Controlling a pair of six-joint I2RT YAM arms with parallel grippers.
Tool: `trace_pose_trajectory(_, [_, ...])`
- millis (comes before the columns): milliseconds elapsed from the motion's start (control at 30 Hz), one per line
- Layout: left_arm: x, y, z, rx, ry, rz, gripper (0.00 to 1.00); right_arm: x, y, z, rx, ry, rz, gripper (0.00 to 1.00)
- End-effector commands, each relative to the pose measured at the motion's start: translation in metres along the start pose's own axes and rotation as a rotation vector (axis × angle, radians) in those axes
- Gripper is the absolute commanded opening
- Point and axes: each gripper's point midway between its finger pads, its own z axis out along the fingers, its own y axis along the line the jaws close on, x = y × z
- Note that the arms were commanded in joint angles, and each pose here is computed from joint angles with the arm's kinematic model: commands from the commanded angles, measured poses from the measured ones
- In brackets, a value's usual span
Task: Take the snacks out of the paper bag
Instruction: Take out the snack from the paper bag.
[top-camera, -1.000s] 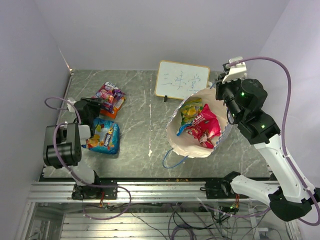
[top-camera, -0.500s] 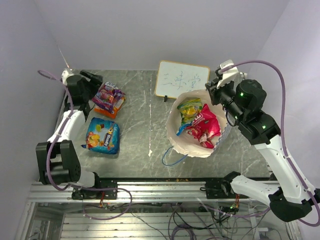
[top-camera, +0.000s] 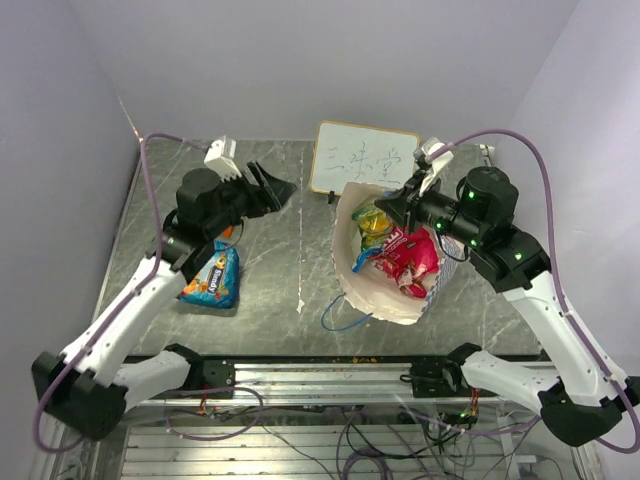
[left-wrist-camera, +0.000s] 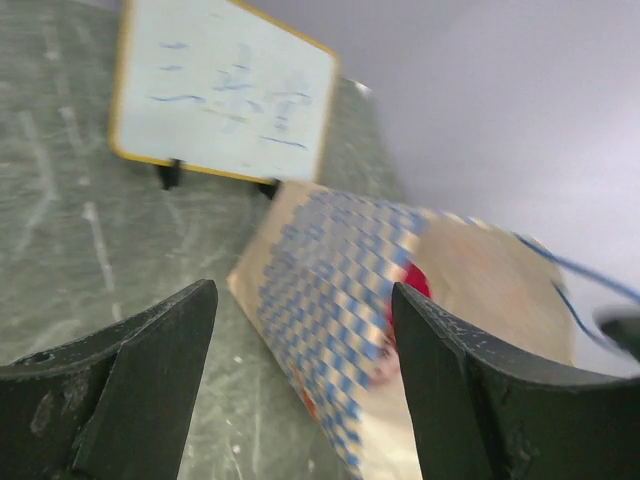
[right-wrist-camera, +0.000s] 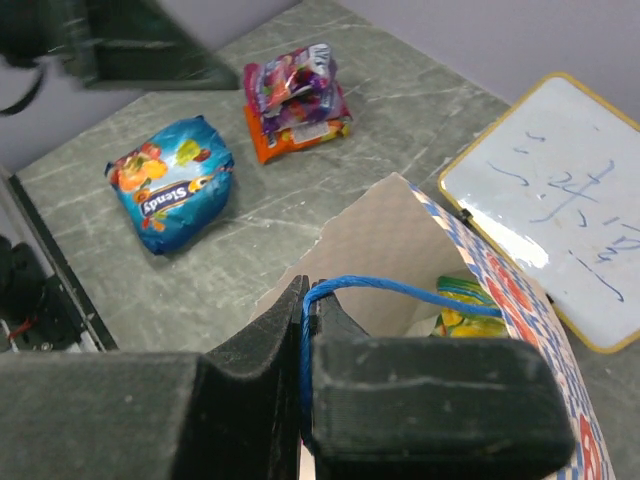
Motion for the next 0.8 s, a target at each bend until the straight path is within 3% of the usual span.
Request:
trace_pose_trajectory(0, [0.029,-0.053,-0.037,0.193,0.037,0.146,0.81,-0.026,-0.017,-0.016,0.14,-0.097,0.042,0.0])
trace_pose_trajectory(167, [0.071,-0.112,-0.056,0.392,0.062,0.347,0.77,-0.037,-0.027,-0.021,0.203,-0.124,0.047,0.0])
trace_pose_trajectory(300, [0.121,-0.148,-0.049,0.504,0.115,0.616,0.72,-0.041,-0.027,-0.026,0.212,-0.143,0.055,0.0])
trace_pose_trajectory(400, [0.157,-0.165,-0.035,0.568,0.159,0.717,0.68,-0.044,-0.029,-0.028,0.232,-0.155,0.064,0.0])
trace_pose_trajectory(600, [0.205,-0.164,0.014,0.597,0.121,0.833,0.56,-0.051,-0.032,-0.031,0.255,-0.174,0.095,0.0])
trace_pose_trajectory(767, [0.232,-0.14,0.071,0.473,0.136,0.932,0.65,-0.053,-0.032,-0.035,0.265,-0.178,0.115,0.0])
